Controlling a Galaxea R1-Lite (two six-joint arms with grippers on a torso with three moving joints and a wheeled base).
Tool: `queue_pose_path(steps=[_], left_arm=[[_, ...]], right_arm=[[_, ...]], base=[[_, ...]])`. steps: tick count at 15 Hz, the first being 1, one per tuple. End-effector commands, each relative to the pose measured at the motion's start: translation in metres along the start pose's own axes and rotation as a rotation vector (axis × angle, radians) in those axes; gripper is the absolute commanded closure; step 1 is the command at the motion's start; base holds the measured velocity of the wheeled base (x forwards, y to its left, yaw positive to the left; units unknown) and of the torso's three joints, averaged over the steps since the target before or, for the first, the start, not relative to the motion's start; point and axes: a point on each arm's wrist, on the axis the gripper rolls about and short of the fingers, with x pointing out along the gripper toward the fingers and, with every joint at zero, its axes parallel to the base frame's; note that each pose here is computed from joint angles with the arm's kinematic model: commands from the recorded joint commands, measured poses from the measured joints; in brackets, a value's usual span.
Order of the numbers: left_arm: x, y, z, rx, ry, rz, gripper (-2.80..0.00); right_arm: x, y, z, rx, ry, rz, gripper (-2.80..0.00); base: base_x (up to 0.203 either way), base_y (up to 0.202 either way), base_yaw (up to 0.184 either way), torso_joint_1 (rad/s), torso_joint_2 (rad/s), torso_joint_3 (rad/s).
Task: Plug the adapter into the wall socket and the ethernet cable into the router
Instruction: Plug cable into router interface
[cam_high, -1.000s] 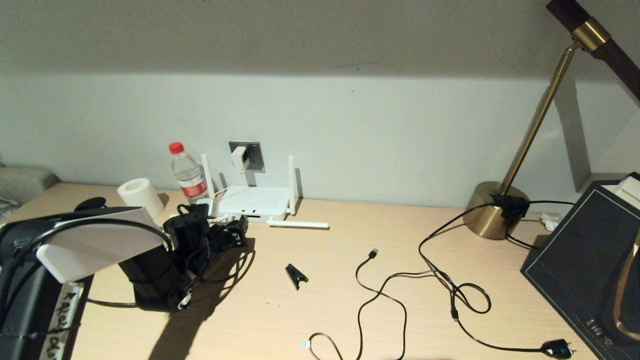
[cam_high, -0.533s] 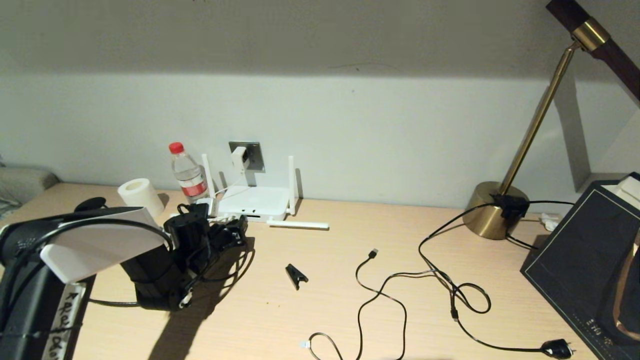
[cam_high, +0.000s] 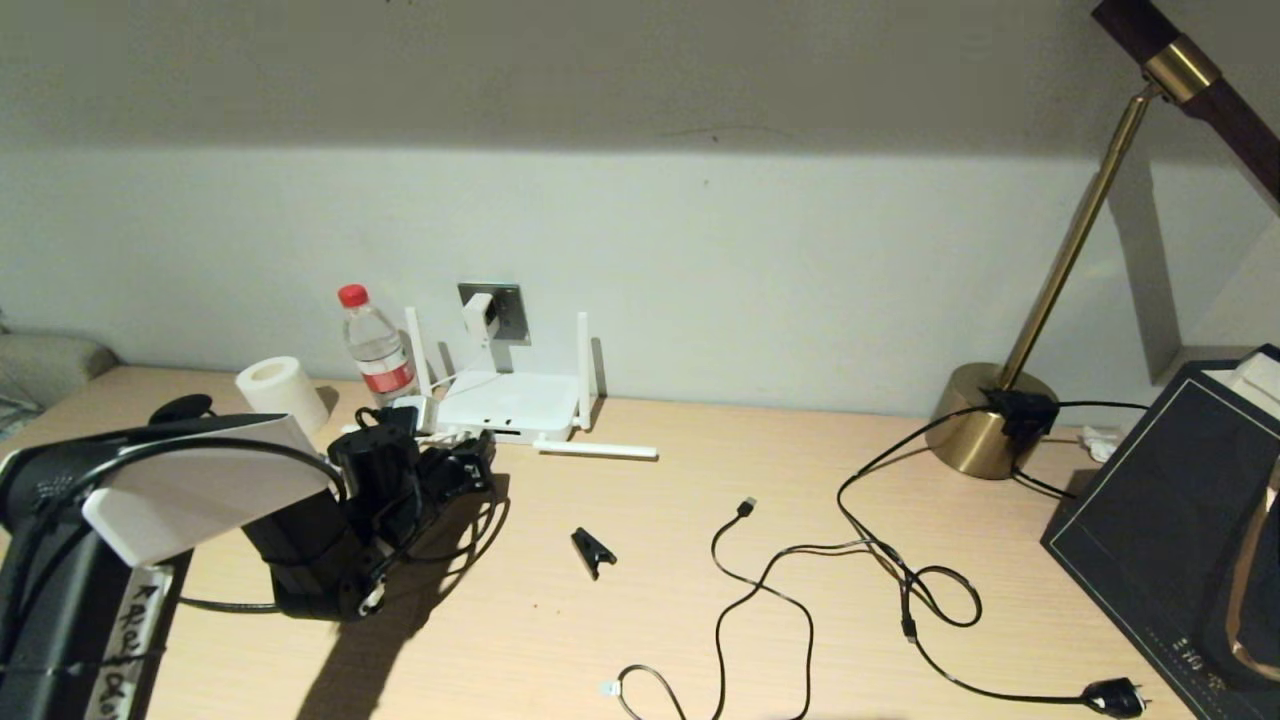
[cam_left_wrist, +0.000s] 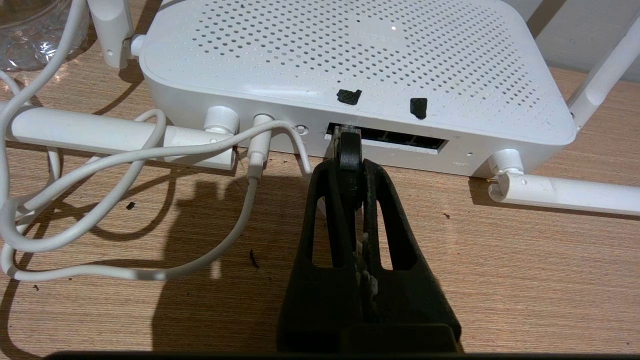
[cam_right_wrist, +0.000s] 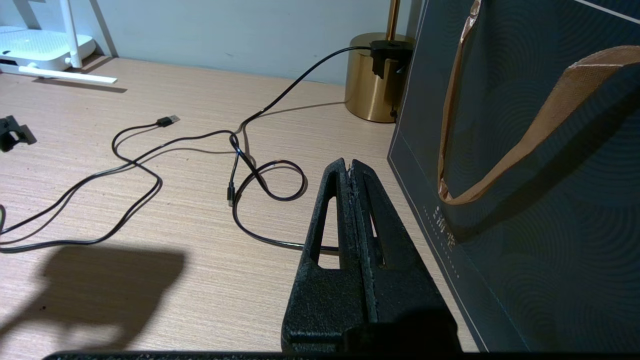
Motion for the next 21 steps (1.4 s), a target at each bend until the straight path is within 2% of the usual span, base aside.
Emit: queue_pose_path(steps=[1,21], left_arm=[[0.0012,-0.0005,0.0015,0.0,-0.012,-0.002,0.0],[0.0006,-0.0003,0.0042,0.0,-0.005,0.001,0.0]], right_arm=[[0.002,0.0004,-0.0099,0.001,0.036,0.002,0.0],[0.002,0.0004,-0.0099,0.001,0.036,0.002,0.0]], base=[[0.0,0.0,0.0,0.0,0.0,0.0],[0.0,0.0,0.0,0.0,0.0,0.0]])
